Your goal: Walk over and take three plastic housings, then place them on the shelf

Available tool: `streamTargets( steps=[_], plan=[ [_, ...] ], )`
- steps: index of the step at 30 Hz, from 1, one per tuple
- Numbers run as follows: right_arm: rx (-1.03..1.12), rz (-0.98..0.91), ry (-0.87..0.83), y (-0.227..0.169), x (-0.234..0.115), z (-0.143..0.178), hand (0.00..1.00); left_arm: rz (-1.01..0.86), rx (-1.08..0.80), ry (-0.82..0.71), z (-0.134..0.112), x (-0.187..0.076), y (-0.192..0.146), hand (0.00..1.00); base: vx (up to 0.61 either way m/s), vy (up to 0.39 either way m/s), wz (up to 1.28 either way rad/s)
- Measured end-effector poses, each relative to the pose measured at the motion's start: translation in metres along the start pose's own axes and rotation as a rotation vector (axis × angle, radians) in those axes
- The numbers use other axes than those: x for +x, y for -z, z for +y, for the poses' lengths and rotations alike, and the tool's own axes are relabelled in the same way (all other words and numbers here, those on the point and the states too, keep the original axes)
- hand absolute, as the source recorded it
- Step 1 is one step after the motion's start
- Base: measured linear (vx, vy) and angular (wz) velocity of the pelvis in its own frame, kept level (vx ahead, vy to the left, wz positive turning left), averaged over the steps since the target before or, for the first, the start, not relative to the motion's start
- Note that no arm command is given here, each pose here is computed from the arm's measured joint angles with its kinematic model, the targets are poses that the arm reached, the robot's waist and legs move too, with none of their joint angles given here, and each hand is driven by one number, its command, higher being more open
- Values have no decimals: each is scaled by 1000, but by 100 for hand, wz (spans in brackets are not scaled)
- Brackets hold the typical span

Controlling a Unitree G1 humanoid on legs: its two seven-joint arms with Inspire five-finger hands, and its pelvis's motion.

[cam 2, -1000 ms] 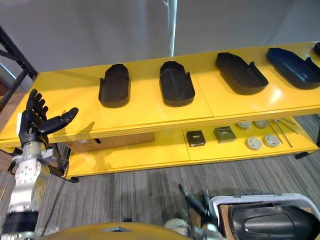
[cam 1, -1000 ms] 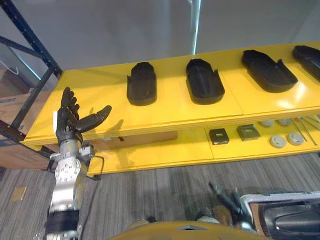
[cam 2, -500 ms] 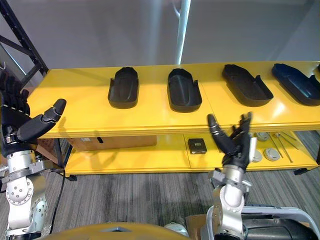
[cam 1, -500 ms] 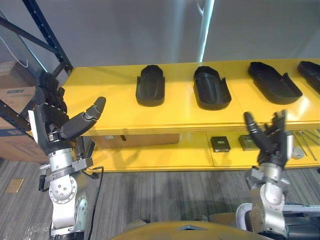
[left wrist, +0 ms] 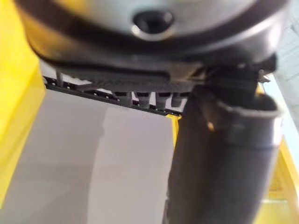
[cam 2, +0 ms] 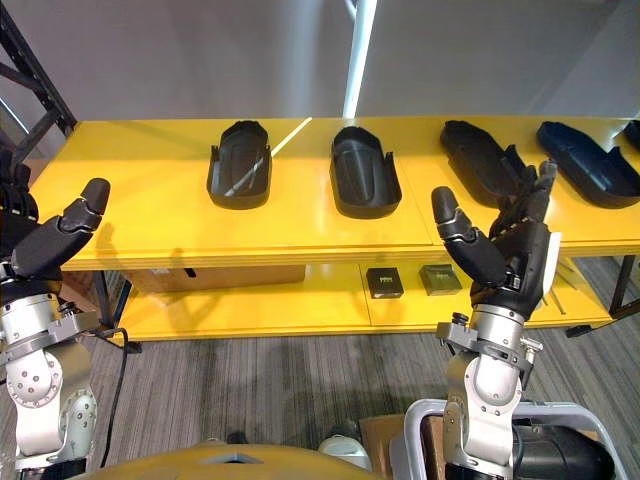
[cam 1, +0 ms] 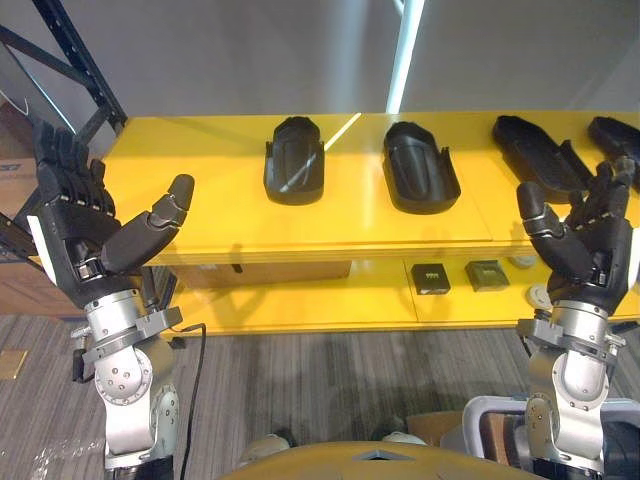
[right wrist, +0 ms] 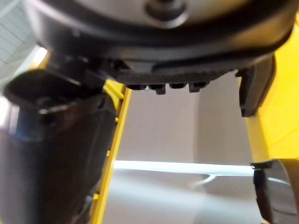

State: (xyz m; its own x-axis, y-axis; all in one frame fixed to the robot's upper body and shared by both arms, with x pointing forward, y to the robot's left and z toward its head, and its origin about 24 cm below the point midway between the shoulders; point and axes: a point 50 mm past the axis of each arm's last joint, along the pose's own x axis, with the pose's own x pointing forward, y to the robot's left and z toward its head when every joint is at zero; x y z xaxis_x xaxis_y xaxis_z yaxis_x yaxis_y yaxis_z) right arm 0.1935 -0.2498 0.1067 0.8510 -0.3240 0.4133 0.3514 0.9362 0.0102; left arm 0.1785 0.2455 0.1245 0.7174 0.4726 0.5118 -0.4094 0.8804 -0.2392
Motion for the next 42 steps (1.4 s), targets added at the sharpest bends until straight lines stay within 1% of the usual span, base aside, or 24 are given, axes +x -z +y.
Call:
streamTargets(
  steps=[2,6,7,8,15,22,26,30,32,42],
  plan=[
    [-65,13,-53,2,-1,6,100,8,6,-24,3,-2,0,100,-51,31,-14],
    [-368,-28,-174,1,-1,12,100,5,5,-45,3,-2,0,100,-46,42,-19],
    [-430,-44,-194,0,0,12,100,5,5,-54,4,-2,0,100,15,51,-28],
    [-447,-48,-199,-1,1,11,100,4,4,-55,4,-2,0,100,27,50,-24],
    [-463,-58,-147,-2,1,7,100,-31,-37,-14,-8,0,-10,100,16,64,-8],
    [-482,-57,-48,2,5,5,100,-22,-36,-12,-8,-1,-10,100,-21,30,-1],
    [-487,18,-24,23,16,4,100,-17,-43,-2,-10,-1,-9,100,-61,24,3],
    [-507,90,37,43,27,1,100,0,-54,13,-15,-2,-5,100,-53,23,12],
    [-525,107,70,50,38,-1,100,0,-61,17,-17,-2,-4,100,-25,28,24],
    [-576,38,96,42,76,-1,100,-29,-41,59,-18,6,-8,100,-32,39,12]
  ],
)
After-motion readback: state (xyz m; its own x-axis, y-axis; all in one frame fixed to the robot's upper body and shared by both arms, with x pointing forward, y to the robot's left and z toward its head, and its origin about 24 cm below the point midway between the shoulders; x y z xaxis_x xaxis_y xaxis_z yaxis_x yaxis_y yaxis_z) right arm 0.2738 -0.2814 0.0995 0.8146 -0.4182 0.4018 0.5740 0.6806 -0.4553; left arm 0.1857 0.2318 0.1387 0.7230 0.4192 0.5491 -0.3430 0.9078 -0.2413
